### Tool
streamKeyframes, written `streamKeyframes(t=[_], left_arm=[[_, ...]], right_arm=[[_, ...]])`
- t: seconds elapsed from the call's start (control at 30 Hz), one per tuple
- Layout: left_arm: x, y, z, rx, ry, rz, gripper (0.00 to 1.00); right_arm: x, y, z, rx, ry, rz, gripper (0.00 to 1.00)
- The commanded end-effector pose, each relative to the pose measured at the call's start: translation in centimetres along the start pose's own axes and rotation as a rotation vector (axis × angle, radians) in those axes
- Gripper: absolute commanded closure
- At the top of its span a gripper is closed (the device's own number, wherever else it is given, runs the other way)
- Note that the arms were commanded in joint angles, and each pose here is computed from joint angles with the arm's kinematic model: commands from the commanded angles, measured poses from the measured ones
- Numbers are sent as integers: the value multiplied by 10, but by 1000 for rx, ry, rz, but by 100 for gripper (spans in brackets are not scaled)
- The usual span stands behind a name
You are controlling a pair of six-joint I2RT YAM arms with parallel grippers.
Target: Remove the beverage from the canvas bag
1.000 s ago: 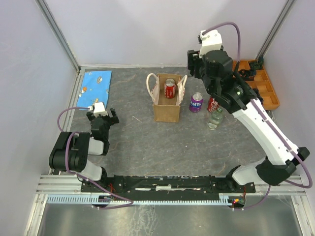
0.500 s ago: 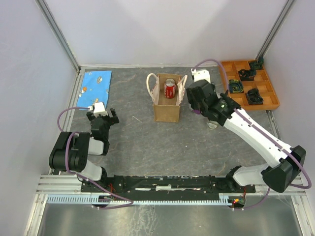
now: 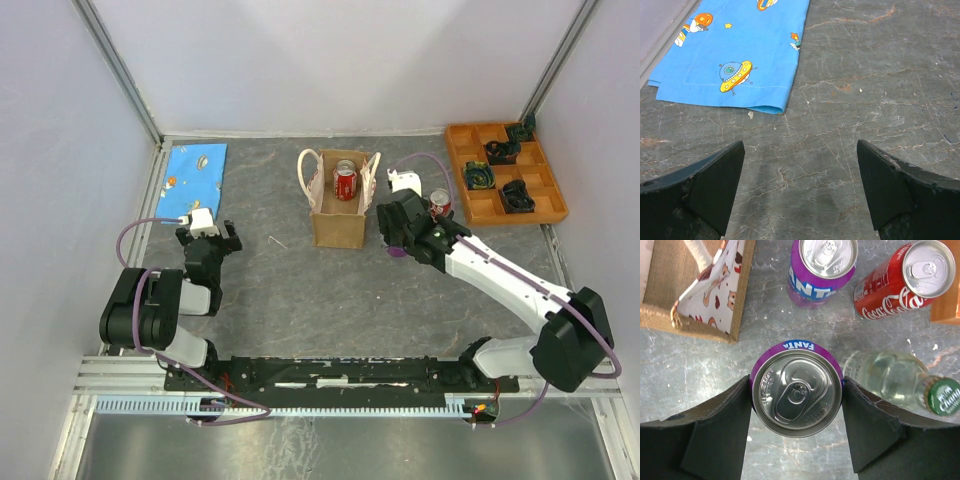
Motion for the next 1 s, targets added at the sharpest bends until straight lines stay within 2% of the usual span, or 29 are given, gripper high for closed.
streamKeyframes(t=[0.0, 0.3, 0.6, 0.77, 0.83, 0.9, 0.93, 0.97], left_arm=[[-1, 6, -10, -51, 31, 5, 1], [-1, 6, -10, -51, 31, 5, 1], [-1, 6, -10, -52, 31, 5, 1], [-1, 6, -10, -52, 31, 4, 1], [-1, 6, -10, -53, 30, 5, 1], [-1, 6, -10, -52, 31, 5, 1], [-1, 6, -10, -52, 30, 4, 1], [-1, 6, -10, -52, 31, 6, 1]], right_arm=[[5, 15, -27, -158, 150, -10, 100], [-1, 48, -16, -73, 194, 37, 100], [-3, 54, -4, 0, 188, 62, 99], [-3, 58, 6, 49, 180, 80, 87], [-2, 59, 10, 68, 180, 84, 79], [-2, 61, 12, 77, 183, 85, 67], [-1, 61, 14, 82, 186, 86, 44], [-1, 62, 14, 83, 185, 87, 36]])
Point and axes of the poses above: each gripper's point midway between its finger pads, its own y axis out along the fingers, its own x axis along the line the jaws close on, z = x × y, the point moved 10 cm from there along -y, back along the fingers, and after that the axes turned 4 degrees about -y, right-handed, at the moved point
